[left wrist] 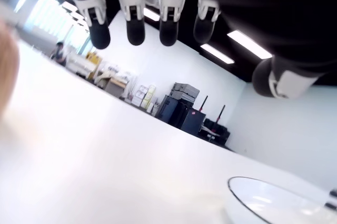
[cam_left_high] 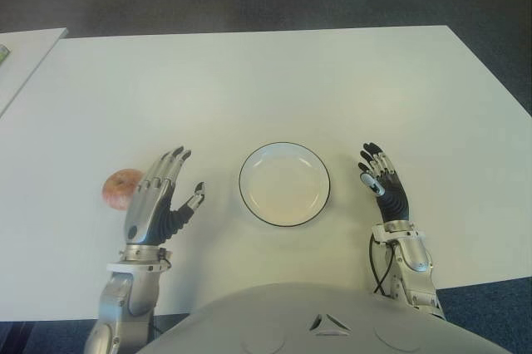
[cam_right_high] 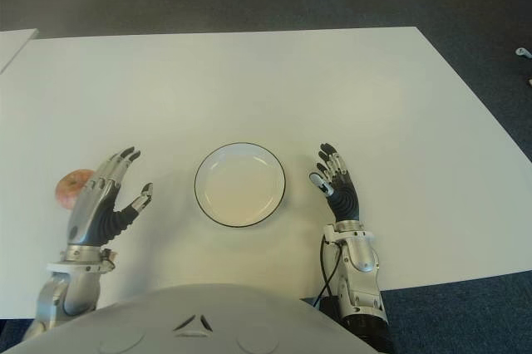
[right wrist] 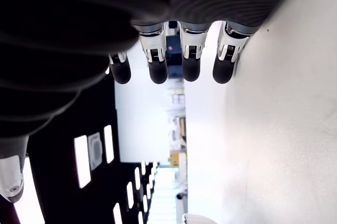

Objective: Put the apples into the plate.

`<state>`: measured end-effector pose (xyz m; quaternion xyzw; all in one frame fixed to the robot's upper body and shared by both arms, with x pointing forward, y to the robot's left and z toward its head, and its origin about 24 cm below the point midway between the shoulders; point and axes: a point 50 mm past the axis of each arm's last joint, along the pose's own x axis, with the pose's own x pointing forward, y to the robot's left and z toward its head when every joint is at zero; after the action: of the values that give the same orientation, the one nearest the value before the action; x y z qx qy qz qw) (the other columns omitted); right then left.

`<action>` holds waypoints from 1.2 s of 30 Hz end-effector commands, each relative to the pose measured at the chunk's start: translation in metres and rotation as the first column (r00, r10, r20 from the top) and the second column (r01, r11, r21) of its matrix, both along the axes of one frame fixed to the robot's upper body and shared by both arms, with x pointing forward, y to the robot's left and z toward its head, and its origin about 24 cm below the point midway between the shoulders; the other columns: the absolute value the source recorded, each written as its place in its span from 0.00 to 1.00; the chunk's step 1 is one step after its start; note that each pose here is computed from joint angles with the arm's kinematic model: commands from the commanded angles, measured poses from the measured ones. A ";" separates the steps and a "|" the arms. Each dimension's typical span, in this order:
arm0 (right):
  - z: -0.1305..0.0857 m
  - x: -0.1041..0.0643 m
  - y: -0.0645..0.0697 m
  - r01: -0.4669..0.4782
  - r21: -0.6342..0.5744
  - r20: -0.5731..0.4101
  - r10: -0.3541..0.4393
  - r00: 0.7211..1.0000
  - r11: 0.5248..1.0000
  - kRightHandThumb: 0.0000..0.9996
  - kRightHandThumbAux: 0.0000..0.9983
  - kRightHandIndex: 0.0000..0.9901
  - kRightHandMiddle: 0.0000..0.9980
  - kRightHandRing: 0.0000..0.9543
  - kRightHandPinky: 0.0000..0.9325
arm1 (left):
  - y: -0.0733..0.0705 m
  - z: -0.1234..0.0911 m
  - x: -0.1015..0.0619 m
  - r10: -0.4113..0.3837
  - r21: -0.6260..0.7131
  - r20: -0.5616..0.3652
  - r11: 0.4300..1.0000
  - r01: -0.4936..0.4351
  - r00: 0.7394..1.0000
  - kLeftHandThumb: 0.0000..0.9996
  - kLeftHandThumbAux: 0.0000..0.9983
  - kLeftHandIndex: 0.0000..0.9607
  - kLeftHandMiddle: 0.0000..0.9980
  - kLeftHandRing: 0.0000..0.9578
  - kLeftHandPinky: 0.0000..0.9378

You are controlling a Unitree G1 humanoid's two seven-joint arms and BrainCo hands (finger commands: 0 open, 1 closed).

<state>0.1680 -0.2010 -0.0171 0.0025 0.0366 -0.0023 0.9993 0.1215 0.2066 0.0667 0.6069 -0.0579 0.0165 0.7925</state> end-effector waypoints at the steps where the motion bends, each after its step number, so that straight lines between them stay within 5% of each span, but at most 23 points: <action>1: -0.052 -0.037 -0.001 0.048 0.056 -0.326 -0.027 0.945 0.997 0.15 0.52 0.02 0.04 0.00 0.00 | 0.013 0.029 0.019 -0.034 0.424 0.010 0.905 0.027 0.999 0.38 0.31 0.13 0.09 0.08 0.13; 18: -0.049 -0.036 -0.005 0.026 0.058 -0.319 -0.006 0.948 0.998 0.15 0.48 0.02 0.05 0.00 0.00 | 0.033 0.044 0.033 -0.046 0.615 -0.080 0.784 0.086 0.996 0.29 0.29 0.10 0.05 0.04 0.09; 36: -0.049 -0.029 -0.012 0.017 0.011 -0.284 -0.013 0.959 1.000 0.13 0.53 0.00 0.03 0.00 0.00 | 0.064 0.053 0.054 0.113 0.729 -0.210 0.680 0.079 0.971 0.26 0.23 0.09 0.09 0.08 0.15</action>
<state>0.1765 -0.2104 -0.0191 -0.0058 0.0381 0.0093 0.9992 0.1745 0.2644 0.1246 0.8661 0.0206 -0.0591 0.4959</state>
